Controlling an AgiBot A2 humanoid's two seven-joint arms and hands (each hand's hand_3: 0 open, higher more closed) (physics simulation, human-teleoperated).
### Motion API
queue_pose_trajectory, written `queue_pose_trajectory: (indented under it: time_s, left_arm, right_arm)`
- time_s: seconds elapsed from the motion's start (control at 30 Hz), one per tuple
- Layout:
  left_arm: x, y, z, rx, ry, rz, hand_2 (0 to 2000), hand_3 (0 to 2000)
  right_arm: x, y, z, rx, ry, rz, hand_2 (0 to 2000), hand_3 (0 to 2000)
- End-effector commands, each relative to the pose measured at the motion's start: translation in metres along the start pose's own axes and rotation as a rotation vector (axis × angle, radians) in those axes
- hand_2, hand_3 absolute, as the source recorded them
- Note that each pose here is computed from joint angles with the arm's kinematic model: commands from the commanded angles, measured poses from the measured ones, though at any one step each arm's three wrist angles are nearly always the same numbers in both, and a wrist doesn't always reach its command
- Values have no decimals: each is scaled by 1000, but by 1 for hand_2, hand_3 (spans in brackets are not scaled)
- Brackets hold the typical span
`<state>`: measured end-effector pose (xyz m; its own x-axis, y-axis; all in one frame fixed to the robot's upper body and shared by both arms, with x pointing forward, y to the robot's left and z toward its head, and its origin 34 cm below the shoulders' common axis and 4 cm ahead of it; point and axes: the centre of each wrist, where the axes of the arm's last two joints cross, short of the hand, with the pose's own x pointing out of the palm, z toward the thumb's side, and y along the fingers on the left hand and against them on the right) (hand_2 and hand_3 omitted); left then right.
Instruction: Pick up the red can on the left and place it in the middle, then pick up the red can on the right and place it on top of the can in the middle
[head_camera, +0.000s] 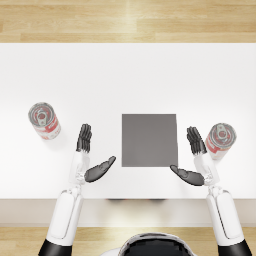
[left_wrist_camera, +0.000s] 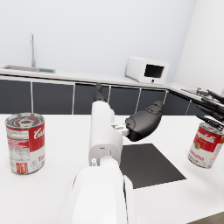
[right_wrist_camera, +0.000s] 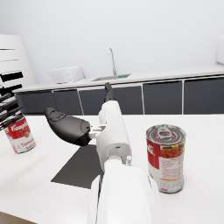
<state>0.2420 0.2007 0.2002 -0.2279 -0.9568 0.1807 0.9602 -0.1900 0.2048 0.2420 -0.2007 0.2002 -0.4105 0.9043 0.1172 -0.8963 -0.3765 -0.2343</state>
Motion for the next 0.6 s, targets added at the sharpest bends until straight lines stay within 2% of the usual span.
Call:
queue_pose_trajectory:
  time_s: [0.03, 0.6]
  left_arm:
    - [0, 0, 0, 0, 0, 0, 0, 0]
    - [0, 0, 0, 0, 0, 0, 0, 0]
  right_arm:
    - [0, 0, 0, 0, 0, 0, 0, 0]
    - [0, 0, 0, 0, 0, 0, 0, 0]
